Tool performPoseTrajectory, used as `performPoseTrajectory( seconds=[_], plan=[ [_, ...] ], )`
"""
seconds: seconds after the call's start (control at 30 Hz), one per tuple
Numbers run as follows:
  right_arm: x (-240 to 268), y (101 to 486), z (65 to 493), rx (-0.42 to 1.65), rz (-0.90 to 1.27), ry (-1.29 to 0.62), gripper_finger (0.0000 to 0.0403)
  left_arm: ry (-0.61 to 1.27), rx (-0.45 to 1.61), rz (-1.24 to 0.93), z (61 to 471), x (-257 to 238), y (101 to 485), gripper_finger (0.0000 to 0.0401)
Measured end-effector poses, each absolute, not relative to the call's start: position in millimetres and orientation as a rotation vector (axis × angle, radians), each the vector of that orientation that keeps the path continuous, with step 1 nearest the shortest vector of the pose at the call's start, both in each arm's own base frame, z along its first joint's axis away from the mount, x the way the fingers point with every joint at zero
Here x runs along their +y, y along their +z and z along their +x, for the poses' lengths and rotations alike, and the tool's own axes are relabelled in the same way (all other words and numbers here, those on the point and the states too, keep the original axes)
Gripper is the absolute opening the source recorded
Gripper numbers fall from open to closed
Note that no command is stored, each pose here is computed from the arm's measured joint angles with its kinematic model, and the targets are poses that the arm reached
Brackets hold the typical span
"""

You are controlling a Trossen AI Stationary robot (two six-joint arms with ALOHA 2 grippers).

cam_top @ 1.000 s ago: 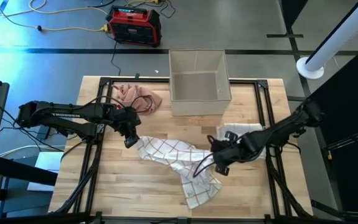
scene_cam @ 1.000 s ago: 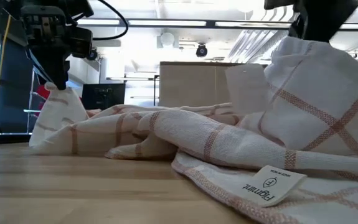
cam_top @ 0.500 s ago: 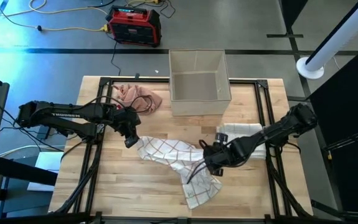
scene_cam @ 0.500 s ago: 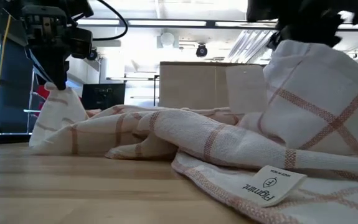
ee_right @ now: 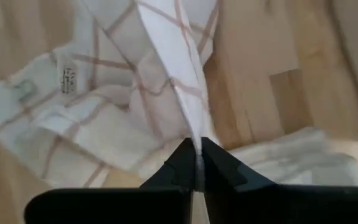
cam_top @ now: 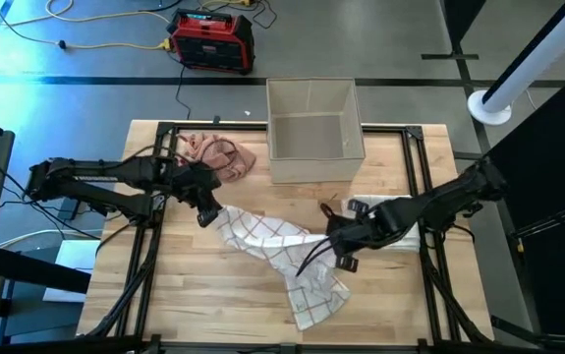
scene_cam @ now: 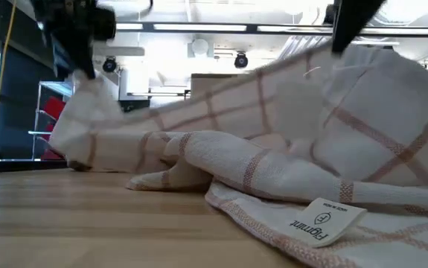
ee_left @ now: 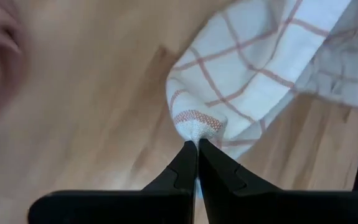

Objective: Fold towel
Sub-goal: Fold the white squared towel

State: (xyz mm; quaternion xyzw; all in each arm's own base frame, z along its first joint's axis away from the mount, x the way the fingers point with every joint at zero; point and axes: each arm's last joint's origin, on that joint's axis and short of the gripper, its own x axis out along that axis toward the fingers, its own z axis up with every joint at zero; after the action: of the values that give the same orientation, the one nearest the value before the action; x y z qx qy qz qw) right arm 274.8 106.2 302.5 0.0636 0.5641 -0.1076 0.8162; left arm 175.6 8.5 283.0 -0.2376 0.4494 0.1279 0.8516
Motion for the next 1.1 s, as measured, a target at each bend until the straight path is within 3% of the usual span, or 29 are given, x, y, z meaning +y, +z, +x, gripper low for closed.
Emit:
performPoseTrajectory(
  seconds=[0.17, 0.37, 0.63, 0.83, 1.1],
  plan=[
    [102.8, 361.3, 268.9, 1.063, 0.074, -0.314, 0.0002, 0.367, 0.806, -0.403, 162.0, 9.8, 343.1, 0.0000],
    [74.7, 425.1, 259.5, 0.750, -0.050, -0.638, 0.0002, 0.577, 0.509, -0.252, 137.9, 17.5, 413.2, 0.0000],
    [37.9, 479.1, 246.3, 0.562, -0.148, -0.844, 0.0002, 0.791, 0.348, -0.123, 113.5, 30.9, 458.7, 0.0000],
    [28.2, 510.3, 234.5, 0.467, -0.102, -0.824, 0.0002, 0.811, 0.290, -0.100, 100.8, 33.2, 478.6, 0.0000],
    [63.5, 543.4, 222.0, 0.300, -0.034, -0.527, 0.0002, 0.528, 0.150, -0.238, 83.1, 18.2, 509.7, 0.0000]
  ],
)
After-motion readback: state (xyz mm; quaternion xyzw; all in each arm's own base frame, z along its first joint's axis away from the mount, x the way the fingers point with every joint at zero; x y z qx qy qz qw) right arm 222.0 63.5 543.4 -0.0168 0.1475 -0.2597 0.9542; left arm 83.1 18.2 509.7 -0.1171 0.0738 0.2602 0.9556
